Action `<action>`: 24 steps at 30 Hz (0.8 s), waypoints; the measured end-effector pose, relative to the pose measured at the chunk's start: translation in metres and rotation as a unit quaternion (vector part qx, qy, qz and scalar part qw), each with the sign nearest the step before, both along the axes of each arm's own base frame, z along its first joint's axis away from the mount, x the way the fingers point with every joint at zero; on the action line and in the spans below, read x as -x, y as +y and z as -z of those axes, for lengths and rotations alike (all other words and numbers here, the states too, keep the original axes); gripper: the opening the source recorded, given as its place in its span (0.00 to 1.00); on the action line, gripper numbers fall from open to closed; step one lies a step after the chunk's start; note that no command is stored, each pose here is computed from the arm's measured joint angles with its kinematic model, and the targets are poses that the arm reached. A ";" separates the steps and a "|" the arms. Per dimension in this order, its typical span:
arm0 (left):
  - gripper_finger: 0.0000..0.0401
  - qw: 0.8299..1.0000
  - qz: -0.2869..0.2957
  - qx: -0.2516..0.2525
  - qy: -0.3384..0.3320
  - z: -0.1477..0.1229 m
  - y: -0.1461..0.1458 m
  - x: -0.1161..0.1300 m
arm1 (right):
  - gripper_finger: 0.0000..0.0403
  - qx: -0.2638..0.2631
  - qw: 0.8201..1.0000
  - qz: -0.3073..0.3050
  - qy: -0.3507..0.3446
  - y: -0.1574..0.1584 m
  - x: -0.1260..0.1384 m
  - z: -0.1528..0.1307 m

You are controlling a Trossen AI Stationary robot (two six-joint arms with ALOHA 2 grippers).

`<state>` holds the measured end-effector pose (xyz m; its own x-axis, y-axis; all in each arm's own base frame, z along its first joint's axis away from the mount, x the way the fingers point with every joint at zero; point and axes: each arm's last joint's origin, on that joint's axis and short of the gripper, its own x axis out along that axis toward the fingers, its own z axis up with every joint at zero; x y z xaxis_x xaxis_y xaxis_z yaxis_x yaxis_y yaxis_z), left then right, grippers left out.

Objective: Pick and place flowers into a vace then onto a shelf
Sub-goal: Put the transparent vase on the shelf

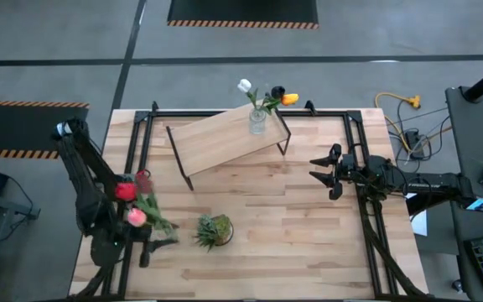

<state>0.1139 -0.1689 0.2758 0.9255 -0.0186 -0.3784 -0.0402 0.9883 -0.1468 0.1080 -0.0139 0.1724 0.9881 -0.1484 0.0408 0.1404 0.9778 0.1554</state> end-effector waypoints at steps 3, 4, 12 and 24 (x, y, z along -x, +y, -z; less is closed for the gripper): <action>0.38 0.998 -0.036 -0.043 0.016 -0.023 0.013 -0.010 | 0.48 0.000 1.000 0.000 0.000 0.000 0.000 0.000; 0.38 0.997 -0.049 -0.056 0.017 -0.031 0.018 -0.013 | 0.48 0.000 1.000 0.000 0.000 0.000 0.000 0.000; 0.38 0.983 -0.103 -0.151 -0.003 -0.087 0.052 -0.042 | 0.48 0.011 0.999 0.037 0.003 -0.002 0.000 0.000; 0.38 0.959 -0.251 -0.129 0.032 -0.104 0.147 -0.085 | 0.48 0.027 0.999 0.041 -0.020 -0.002 0.001 -0.005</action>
